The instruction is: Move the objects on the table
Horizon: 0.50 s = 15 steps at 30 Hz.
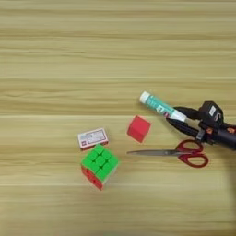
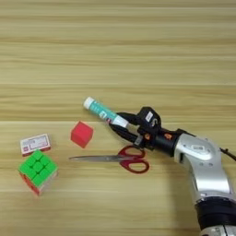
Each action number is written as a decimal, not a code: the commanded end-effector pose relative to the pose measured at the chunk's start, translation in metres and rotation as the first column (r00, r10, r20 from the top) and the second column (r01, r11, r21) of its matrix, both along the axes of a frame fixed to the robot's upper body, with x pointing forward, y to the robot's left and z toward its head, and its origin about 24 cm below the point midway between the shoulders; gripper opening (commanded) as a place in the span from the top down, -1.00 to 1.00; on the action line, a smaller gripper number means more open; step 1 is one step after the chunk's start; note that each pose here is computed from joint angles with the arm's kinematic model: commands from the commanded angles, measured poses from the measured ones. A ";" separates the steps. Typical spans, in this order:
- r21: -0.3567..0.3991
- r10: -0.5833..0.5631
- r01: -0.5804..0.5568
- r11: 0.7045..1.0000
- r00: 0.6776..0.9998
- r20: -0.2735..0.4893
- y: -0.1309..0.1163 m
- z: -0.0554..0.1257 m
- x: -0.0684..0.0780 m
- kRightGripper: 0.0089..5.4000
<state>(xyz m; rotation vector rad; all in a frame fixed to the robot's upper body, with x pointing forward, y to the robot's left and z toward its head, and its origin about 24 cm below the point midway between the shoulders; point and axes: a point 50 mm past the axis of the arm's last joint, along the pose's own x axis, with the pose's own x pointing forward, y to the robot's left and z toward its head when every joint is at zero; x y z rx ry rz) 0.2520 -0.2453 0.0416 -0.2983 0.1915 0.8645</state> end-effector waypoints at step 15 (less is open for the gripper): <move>-0.067 -0.033 0.036 0.997 0.998 0.051 -0.012 0.005 0.015 0.37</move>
